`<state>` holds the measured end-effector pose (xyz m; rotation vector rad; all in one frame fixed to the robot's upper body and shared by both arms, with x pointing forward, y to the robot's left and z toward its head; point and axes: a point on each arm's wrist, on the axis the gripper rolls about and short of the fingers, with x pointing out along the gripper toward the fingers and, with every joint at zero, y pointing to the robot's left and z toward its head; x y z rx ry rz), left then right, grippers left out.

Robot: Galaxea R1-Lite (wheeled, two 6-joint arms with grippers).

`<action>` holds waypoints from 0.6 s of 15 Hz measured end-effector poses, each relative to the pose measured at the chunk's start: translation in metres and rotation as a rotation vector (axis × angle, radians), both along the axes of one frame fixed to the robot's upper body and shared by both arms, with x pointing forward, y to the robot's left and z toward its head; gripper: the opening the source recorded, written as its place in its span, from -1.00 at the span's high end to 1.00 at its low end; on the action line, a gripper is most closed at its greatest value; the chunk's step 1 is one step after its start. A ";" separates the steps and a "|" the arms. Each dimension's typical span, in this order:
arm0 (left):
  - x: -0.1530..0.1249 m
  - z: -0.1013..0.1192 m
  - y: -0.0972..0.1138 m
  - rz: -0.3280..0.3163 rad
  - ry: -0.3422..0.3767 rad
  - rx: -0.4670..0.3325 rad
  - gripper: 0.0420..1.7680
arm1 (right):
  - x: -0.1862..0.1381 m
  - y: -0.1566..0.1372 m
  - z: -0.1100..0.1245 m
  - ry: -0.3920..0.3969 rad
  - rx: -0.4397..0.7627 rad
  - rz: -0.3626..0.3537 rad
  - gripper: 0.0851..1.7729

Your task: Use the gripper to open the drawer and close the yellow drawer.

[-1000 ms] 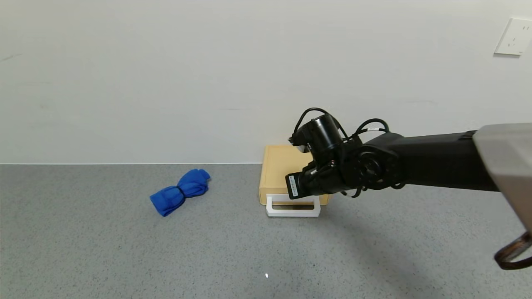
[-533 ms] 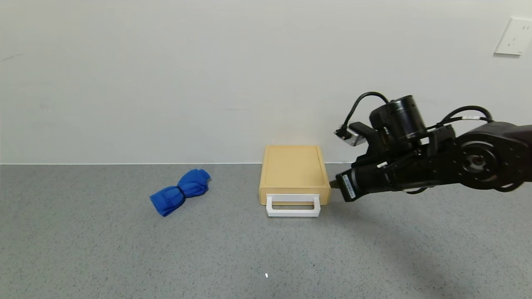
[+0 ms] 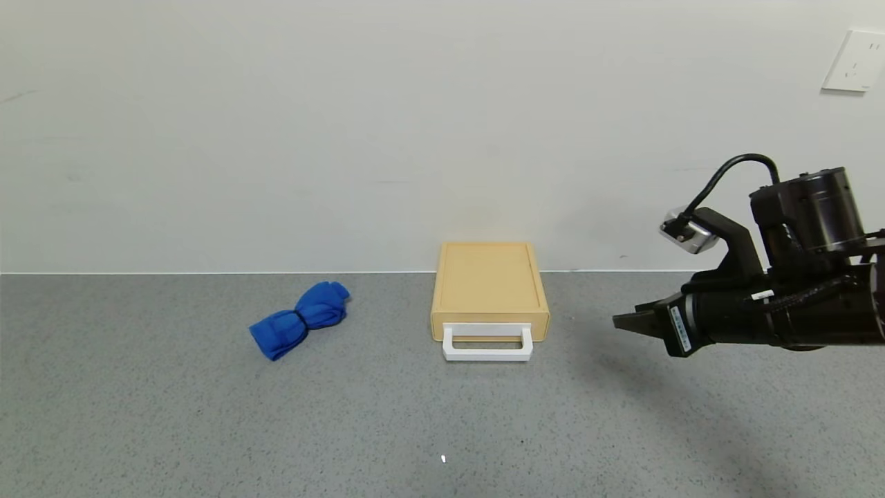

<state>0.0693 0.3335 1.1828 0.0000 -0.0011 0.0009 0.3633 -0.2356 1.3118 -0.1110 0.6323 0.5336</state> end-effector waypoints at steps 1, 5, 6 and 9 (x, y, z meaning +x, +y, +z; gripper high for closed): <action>0.000 0.000 0.000 0.001 0.000 0.000 -0.97 | -0.006 -0.005 0.001 -0.020 0.007 -0.011 0.01; 0.000 0.000 0.000 0.001 0.000 -0.001 -0.97 | -0.034 -0.027 0.003 -0.125 0.043 -0.058 -0.37; 0.000 0.000 0.000 0.000 0.000 -0.001 -0.97 | -0.043 -0.033 0.004 -0.154 0.052 -0.071 -0.43; 0.000 0.000 0.000 0.000 0.000 -0.001 -0.97 | -0.074 -0.050 0.009 -0.223 0.069 -0.115 -0.59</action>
